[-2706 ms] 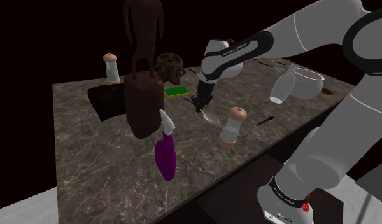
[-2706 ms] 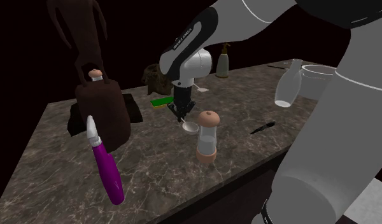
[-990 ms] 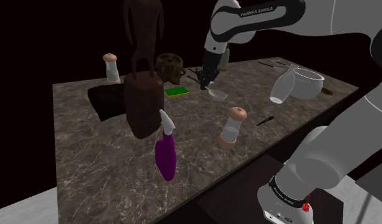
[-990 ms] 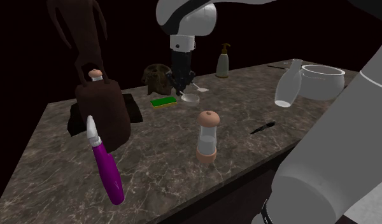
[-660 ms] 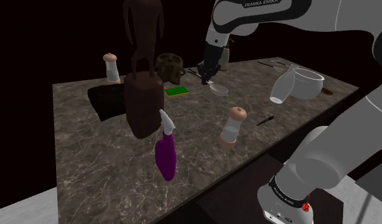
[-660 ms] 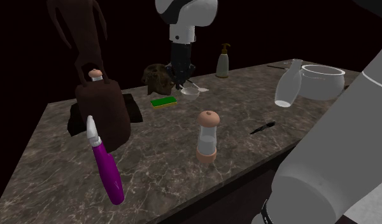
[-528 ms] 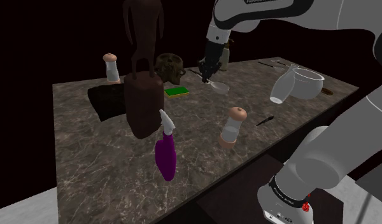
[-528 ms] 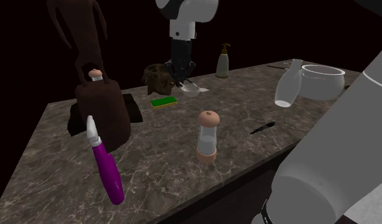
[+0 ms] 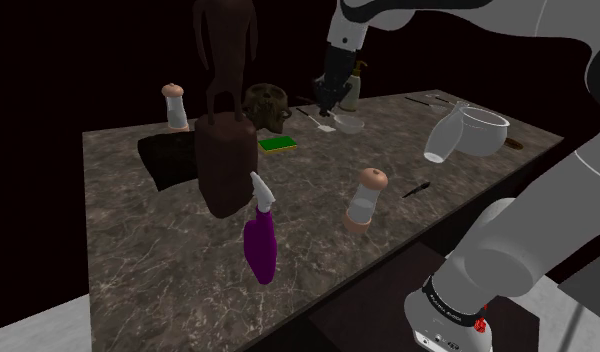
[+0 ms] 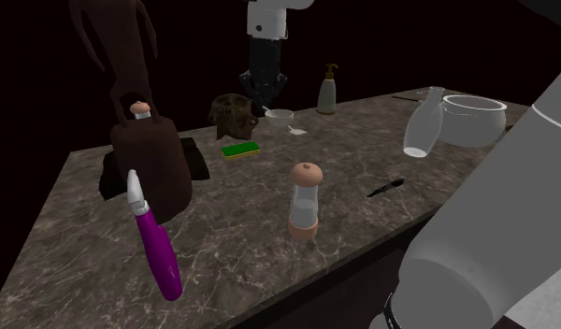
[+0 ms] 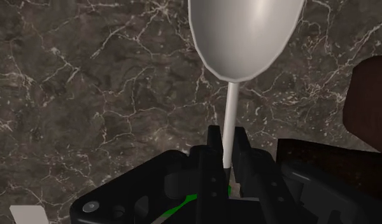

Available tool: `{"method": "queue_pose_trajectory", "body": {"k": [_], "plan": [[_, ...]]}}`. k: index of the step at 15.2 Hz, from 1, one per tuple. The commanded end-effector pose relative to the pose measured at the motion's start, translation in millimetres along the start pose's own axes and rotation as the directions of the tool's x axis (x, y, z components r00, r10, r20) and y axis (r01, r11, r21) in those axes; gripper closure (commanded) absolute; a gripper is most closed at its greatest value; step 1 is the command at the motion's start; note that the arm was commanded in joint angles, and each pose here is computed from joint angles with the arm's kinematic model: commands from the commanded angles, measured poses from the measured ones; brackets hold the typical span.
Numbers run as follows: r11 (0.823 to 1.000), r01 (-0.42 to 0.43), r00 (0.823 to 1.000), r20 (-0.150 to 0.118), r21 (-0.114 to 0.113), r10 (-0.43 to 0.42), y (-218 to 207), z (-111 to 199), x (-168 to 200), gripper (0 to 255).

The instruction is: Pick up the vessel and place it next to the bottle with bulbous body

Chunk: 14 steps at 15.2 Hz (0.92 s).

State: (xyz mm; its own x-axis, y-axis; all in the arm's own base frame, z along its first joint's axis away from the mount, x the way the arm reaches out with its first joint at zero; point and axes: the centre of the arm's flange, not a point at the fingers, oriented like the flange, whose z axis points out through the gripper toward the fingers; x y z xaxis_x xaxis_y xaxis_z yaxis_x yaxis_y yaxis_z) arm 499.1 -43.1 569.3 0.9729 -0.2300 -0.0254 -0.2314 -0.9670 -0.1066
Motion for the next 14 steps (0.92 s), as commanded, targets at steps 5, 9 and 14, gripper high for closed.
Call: {"method": "queue_pose_trajectory", "body": {"k": [5,9,14], "plan": [[1.000,0.000,1.000,0.000,0.000,0.000,-2.8,-31.9,-1.7,255],[1.000,0.000,1.000,0.000,0.000,0.000,-5.0,-52.9,-2.2,255],[1.000,0.000,1.000,0.000,0.000,0.000,-7.9,-79.2,-2.9,255]]}}
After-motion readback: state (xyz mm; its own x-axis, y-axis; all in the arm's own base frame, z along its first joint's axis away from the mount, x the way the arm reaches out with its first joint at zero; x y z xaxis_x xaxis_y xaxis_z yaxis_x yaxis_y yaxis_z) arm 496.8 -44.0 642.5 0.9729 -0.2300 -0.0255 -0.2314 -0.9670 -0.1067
